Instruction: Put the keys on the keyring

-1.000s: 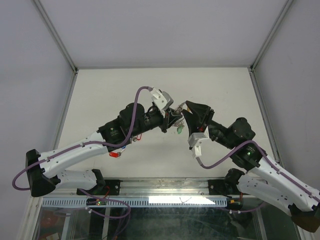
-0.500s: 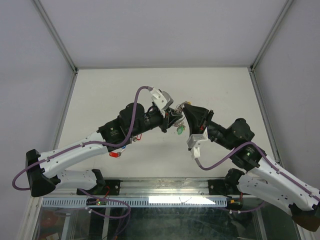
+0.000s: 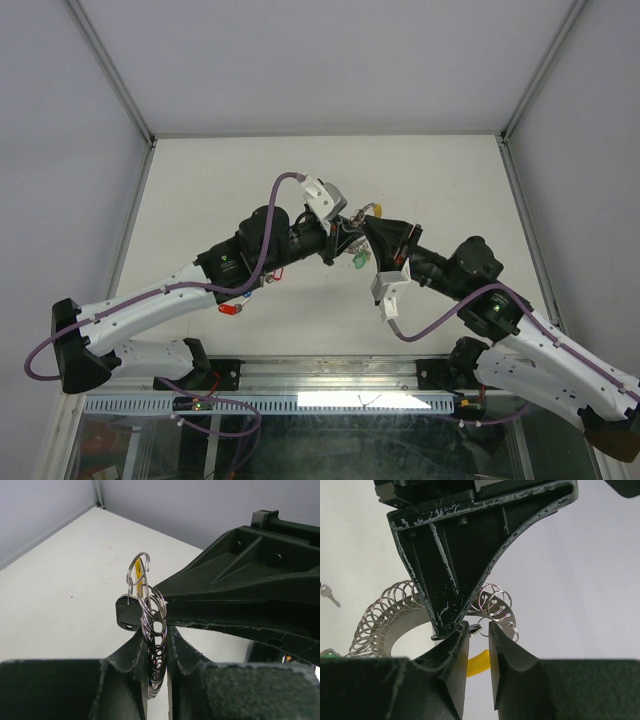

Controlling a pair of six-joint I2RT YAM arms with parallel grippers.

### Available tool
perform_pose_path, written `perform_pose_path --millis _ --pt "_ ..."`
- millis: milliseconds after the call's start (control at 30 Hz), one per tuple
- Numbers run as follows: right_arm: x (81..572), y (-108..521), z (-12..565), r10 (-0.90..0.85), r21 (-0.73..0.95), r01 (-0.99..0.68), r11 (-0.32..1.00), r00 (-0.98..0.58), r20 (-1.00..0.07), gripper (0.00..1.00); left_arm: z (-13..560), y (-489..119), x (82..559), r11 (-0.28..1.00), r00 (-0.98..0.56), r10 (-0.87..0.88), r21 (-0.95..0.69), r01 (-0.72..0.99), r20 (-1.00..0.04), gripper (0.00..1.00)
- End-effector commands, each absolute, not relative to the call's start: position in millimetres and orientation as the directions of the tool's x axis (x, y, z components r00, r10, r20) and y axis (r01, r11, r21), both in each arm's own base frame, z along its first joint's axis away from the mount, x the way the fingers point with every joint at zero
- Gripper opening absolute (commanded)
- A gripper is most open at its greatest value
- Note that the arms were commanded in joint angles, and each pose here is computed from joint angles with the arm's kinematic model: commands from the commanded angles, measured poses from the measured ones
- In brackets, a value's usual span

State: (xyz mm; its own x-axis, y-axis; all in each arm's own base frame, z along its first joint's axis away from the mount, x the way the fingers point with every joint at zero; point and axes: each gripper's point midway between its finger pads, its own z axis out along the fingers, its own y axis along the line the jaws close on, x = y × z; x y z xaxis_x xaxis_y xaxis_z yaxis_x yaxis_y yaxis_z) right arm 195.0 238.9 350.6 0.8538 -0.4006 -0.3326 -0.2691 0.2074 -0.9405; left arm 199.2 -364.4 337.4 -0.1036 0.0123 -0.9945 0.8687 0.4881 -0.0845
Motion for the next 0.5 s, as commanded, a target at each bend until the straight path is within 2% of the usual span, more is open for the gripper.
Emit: perform_pose_path --millis 0,467 --pt "188 237 380 -0.373 -0.942 -0.227 0.249 0.875 -0.309 0.25 373 -368 198 0.476 -0.07 -0.077 -0.098 0.874 -0.995 0.0" --pt "185 226 383 -0.403 -0.948 -0.228 0.223 0.864 -0.302 0.26 369 -370 201 0.484 -0.077 -0.065 -0.099 0.869 -0.995 0.0"
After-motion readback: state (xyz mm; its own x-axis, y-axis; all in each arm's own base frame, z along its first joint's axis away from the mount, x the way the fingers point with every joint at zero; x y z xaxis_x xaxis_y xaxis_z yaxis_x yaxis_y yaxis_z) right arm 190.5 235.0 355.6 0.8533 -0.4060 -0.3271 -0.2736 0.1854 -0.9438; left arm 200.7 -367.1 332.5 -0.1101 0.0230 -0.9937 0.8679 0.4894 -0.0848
